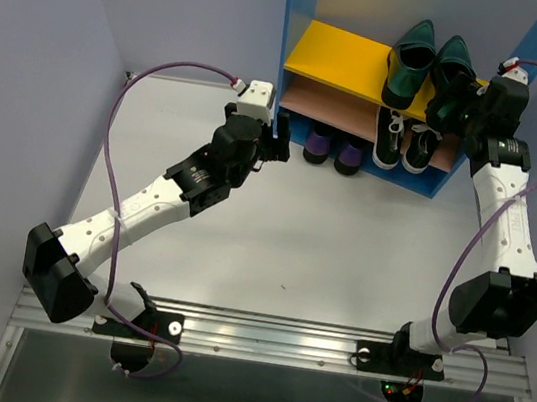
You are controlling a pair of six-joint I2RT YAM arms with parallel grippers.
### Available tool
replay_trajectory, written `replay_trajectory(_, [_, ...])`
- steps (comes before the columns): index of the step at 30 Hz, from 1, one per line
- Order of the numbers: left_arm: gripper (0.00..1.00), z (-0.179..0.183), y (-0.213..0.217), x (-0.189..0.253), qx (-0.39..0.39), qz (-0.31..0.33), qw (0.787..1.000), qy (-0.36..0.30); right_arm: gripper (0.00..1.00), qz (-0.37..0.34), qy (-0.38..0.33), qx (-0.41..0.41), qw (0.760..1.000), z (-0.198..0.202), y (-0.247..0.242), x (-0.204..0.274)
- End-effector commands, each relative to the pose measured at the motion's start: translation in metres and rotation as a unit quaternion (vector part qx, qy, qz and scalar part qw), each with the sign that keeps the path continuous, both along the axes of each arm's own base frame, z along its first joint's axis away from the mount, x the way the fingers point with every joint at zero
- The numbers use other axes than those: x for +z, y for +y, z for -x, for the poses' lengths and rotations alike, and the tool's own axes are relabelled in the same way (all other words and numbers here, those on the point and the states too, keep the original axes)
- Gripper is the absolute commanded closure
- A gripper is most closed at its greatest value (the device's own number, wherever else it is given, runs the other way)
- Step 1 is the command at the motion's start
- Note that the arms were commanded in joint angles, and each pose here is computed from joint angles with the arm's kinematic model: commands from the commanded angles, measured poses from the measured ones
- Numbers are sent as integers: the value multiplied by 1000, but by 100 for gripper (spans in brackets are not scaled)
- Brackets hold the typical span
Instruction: Place and organize the shoes onto the shoe shelf
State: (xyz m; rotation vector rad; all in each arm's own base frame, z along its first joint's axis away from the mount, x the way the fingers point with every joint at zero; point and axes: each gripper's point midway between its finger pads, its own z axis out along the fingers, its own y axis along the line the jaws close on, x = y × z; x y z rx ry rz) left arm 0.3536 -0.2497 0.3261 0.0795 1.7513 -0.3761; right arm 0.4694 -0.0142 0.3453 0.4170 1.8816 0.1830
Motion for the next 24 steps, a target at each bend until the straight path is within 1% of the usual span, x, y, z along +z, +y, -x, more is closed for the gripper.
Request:
replay_trajectory(1, [19,1,-1,16,-2,23,1000,-16,2,-17,-67,45,997,-5,20,39])
replay_trajectory(4, [18,0,-3,14,-3,21,1000,-13,2,-20,-69,50,996,-5,22,41])
replay_trajectory(7, [18,0,-3,14,-4,20,1000,-12,0,-10,-78,35,996,3,16,50])
replay_trajectory(11, [18,-2,1,21,6,19,1000,-16,0,6,-89,22,996,28,10,73])
replay_trajectory(12, [18,-2,2,22,8,19,1000,-17,0,8,-83,22,996,30,10,71])
replay_trajectory(15, [17,-1,7,32,18,19,999,-24,0,19,-75,7,997,50,4,77])
replay_trajectory(19, [16,1,16,42,33,21,999,-30,0,19,-33,-13,999,75,-1,61])
replay_trajectory(20, [16,2,19,45,38,22,998,-33,0,20,-11,-20,1000,87,-4,46])
replay_trajectory(22, [15,6,25,51,43,28,998,-38,0,24,8,-52,998,102,-13,32])
replay_trajectory(23, [15,6,28,53,50,31,997,-40,0,28,24,-63,997,116,-17,20])
replay_trajectory(24, [15,8,31,57,54,34,997,-44,0,26,34,-63,997,122,-17,12])
